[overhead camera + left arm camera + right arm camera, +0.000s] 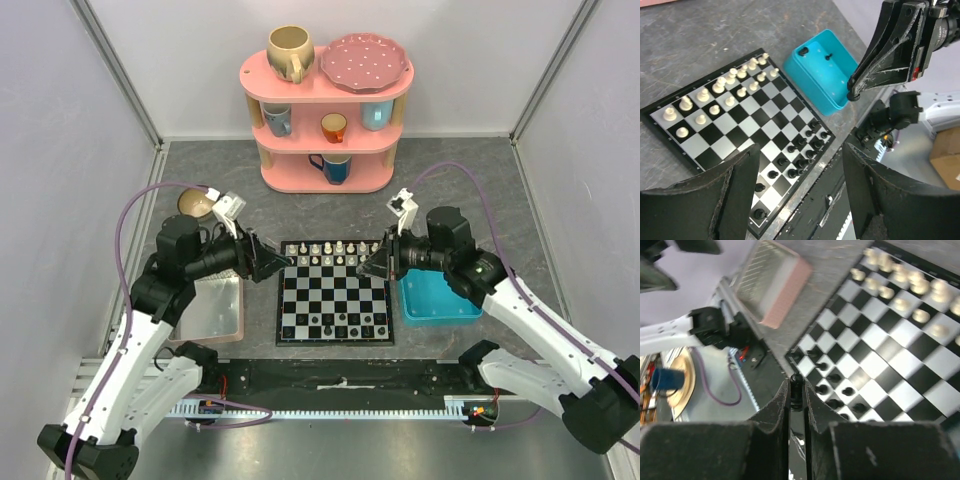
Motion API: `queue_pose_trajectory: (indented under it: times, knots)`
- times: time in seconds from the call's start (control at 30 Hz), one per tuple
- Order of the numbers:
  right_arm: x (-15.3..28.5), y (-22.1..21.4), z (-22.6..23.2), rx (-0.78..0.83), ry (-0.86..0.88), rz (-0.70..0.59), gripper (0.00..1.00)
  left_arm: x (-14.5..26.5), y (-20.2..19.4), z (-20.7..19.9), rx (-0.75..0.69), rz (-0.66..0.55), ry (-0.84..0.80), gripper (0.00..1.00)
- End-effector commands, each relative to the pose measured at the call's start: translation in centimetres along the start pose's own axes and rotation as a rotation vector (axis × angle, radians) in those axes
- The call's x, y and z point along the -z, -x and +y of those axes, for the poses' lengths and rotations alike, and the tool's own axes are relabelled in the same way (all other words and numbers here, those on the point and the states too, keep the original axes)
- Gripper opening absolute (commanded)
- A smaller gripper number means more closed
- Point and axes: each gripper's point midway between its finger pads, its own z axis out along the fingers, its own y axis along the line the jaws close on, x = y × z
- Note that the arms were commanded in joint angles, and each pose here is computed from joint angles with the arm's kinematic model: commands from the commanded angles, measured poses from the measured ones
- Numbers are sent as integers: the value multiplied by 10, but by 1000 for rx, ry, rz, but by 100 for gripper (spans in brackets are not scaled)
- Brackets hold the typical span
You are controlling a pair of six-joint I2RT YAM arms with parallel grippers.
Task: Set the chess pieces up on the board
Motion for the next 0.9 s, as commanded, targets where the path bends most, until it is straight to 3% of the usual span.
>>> queue_pose_trajectory:
  times: [0.0,0.17,0.3,0.33,0.43,0.57,0.73,0.87]
  knots:
    - [3,17,68,182,259,-66,1,7,8,-33,-15,-29,-157,72]
    - [-5,22,93,193,320,-102,1,11,7,-48,-20,-58,-238,72]
    - [-17,45,91,-6,238,-240,0,15,19,-49,-35,-188,-196,72]
    - [-16,50,93,-98,235,-276,0,23,33,-50,-64,-289,-168,72]
    - [-13,62,93,-261,204,-409,0,26,41,-47,-68,-398,-150,72]
    - [-18,65,104,-334,209,-457,0,23,43,-53,-103,-456,-186,69]
    - [-34,63,130,-260,219,-402,0,13,47,-59,-144,-444,-193,68]
    - [-37,52,138,-49,206,-312,0,8,41,-75,-128,-335,-269,66]
